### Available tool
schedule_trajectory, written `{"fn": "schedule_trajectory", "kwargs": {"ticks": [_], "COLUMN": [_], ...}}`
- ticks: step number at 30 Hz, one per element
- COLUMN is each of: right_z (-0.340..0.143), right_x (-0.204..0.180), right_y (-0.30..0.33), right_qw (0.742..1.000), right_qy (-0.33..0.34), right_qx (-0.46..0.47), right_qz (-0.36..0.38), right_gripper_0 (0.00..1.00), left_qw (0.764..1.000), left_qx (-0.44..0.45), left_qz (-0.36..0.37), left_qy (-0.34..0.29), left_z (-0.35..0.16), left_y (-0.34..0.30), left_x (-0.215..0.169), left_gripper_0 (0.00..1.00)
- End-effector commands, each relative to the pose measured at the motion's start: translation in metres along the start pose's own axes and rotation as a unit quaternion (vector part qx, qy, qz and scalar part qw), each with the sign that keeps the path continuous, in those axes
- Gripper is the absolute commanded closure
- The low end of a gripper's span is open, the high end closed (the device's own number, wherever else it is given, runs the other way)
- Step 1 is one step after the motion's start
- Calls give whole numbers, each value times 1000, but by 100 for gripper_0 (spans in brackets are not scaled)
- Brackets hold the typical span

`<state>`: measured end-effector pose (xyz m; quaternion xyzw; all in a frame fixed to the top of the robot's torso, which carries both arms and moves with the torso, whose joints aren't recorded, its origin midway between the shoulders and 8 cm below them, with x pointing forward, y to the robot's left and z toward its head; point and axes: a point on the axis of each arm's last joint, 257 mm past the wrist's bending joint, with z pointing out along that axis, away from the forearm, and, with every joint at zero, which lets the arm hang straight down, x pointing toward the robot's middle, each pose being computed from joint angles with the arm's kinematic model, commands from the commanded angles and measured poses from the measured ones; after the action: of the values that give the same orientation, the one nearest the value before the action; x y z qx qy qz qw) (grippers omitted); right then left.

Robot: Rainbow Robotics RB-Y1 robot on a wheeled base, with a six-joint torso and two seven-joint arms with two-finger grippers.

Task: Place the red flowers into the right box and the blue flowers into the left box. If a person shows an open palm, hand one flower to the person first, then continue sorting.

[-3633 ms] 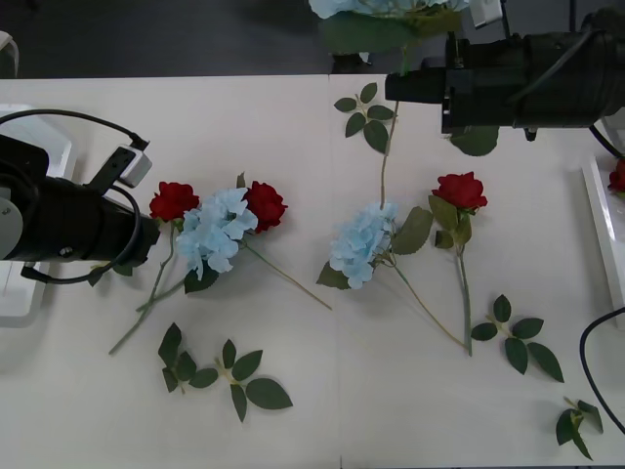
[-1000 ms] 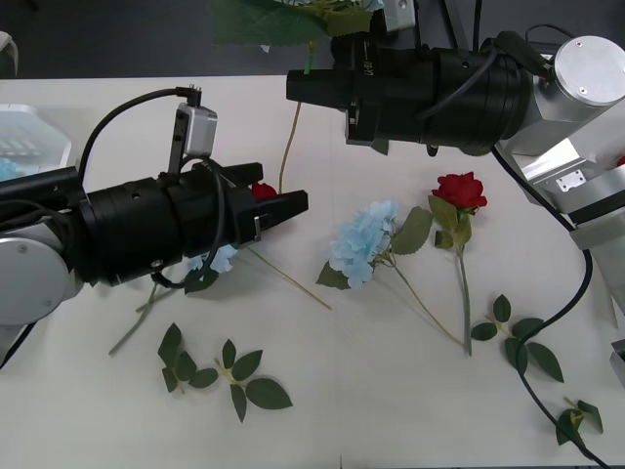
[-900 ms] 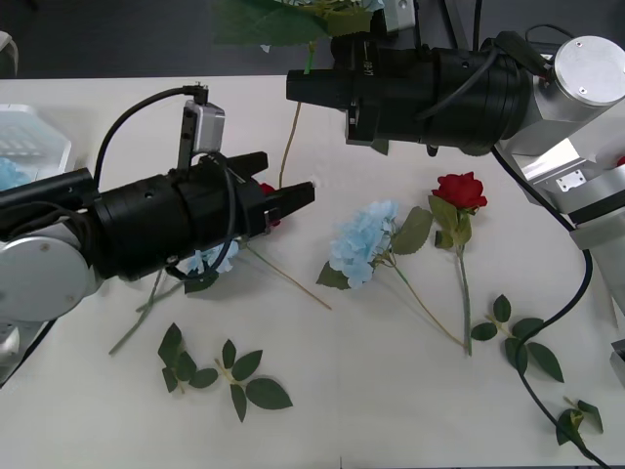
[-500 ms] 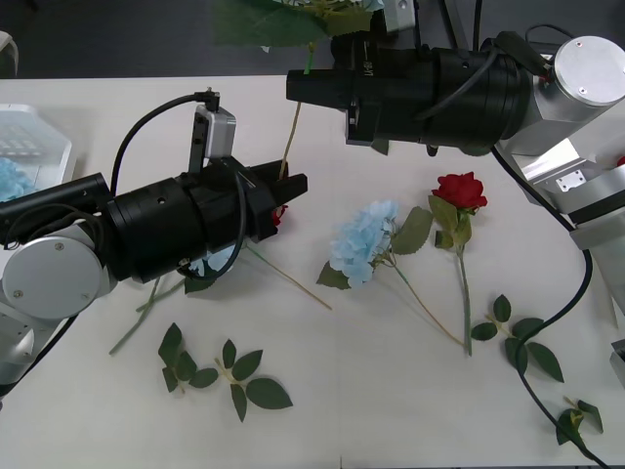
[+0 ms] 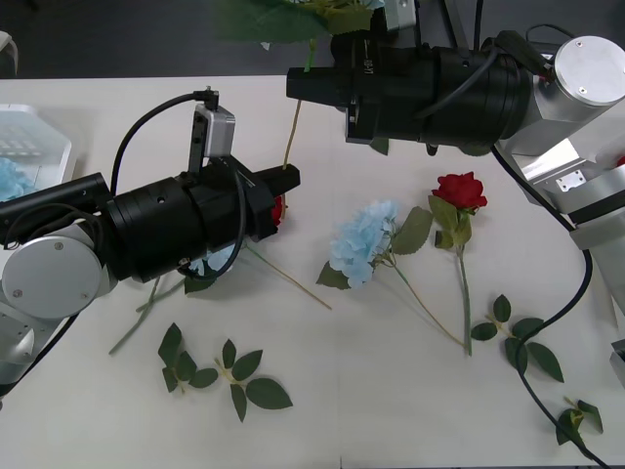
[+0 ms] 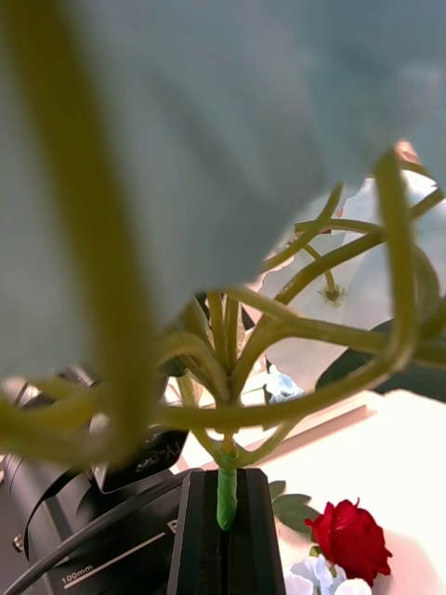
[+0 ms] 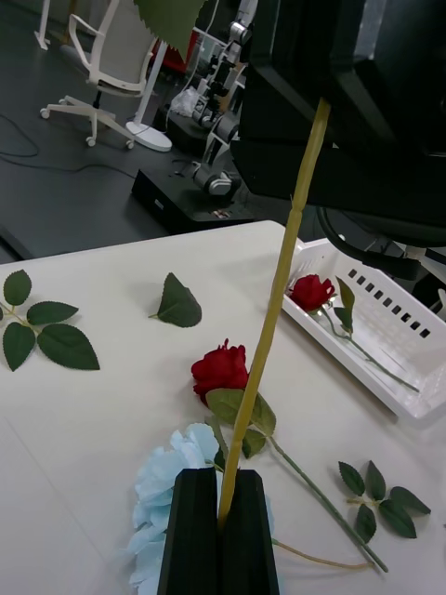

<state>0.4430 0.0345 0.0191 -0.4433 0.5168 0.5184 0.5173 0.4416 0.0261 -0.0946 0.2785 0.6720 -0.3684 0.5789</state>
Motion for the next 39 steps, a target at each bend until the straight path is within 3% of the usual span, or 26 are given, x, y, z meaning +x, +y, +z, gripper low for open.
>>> {"fn": "schedule_trajectory", "kwargs": {"ticks": [1, 2, 3, 5, 6, 10, 15, 21, 29, 33, 39], "right_z": [9, 9, 9, 9, 9, 9, 8, 8, 0, -15, -53], "right_x": [-10, -10, -10, -12, -13, -16, -17, -17, 6, 45, 104], "right_y": [16, 16, 15, 11, 10, 5, 4, 4, -14, -39, -75], "right_qw": [1000, 1000, 1000, 1000, 1000, 999, 999, 999, 999, 992, 964], "right_qy": [-13, -13, -14, -18, -20, -25, -27, -25, 21, 96, 194], "right_qx": [-17, -17, -17, -8, -6, 2, 4, 6, 36, 84, 174], "right_qz": [-21, -21, -20, -22, -21, -23, -25, -29, -35, -8, 60], "right_gripper_0": [100, 98, 86, 38, 27, 6, 2, 1, 1, 1, 0], "left_qw": [1000, 1000, 1000, 1000, 1000, 1000, 1000, 998, 987, 968, 918], "left_qx": [11, 10, 10, 15, 17, 22, 4, -53, -105, -161, -298], "left_qz": [23, 23, 24, 18, 12, -5, -6, -17, -58, -83, -106], "left_qy": [-12, -12, -11, -11, -11, -14, -25, -20, 109, 173, 239], "left_z": [3, 3, 3, 2, 0, -5, -13, -61, -156, -218, -344], "left_y": [-5, -5, -5, -6, -6, -4, 12, 59, 118, 152, 221], "left_x": [-20, -20, -20, -20, -20, -26, -39, -40, -15, -3, 9], "left_gripper_0": [100, 100, 100, 100, 100, 100, 100, 100, 100, 100, 100]}}
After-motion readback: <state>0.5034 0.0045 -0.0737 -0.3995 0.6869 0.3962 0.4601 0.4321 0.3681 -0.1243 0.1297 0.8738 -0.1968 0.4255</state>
